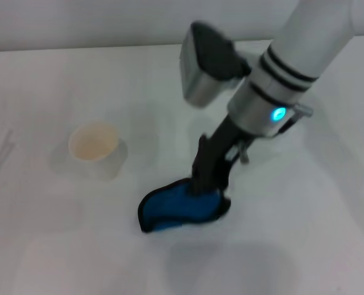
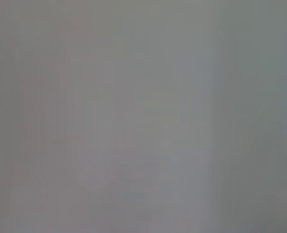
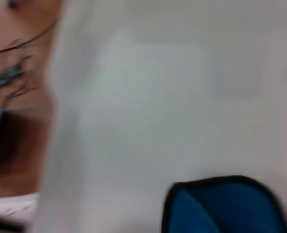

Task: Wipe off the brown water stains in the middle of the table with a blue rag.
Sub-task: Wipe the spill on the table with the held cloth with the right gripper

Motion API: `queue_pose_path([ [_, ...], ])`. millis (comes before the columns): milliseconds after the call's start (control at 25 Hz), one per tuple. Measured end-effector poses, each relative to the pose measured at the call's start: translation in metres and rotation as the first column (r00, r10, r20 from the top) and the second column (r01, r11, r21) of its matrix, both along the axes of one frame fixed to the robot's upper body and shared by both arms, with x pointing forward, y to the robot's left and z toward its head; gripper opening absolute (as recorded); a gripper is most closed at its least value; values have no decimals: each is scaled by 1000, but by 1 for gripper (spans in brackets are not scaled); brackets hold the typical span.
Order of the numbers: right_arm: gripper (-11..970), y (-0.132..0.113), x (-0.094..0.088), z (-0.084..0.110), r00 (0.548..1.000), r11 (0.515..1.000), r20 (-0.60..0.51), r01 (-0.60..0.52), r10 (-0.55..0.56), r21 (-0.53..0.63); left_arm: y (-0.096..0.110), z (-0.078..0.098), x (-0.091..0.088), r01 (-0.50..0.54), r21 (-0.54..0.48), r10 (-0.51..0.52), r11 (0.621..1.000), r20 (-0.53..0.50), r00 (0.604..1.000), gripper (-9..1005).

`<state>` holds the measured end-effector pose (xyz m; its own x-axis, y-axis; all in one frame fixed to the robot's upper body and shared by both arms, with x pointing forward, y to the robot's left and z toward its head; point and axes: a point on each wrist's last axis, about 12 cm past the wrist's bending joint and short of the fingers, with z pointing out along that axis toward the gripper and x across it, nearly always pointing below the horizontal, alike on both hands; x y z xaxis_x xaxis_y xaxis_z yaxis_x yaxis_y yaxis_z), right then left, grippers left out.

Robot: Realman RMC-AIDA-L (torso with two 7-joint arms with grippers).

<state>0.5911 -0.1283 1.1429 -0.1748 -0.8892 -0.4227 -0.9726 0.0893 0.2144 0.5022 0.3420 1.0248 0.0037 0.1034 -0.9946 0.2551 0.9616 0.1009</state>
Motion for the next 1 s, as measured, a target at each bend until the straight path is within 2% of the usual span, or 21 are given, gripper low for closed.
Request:
queue_pose_path([
  [160,26,-17,22,0,978,982,92,187,-187,10,0,0,0,1,0,-1,1000,0,1000,876],
  [320,26,-29,35,0,940,949,131,310,-316,62,0,0,0,1,0,-1,1000,0,1000,876],
  [520,26,-36,42,2,901,913,153,393,-407,114,-1,1,2,6,0,-6,1000,4,1000,876],
  [800,25,-47,50,-1,855,880,207,463,-476,110,-2,2,4,9,0,-9,1000,8,1000,877],
  [1000,25,-75,54,-2,799,828,218,546,-561,129,-2,2,4,5,-1,-5,1000,9,1000,877],
])
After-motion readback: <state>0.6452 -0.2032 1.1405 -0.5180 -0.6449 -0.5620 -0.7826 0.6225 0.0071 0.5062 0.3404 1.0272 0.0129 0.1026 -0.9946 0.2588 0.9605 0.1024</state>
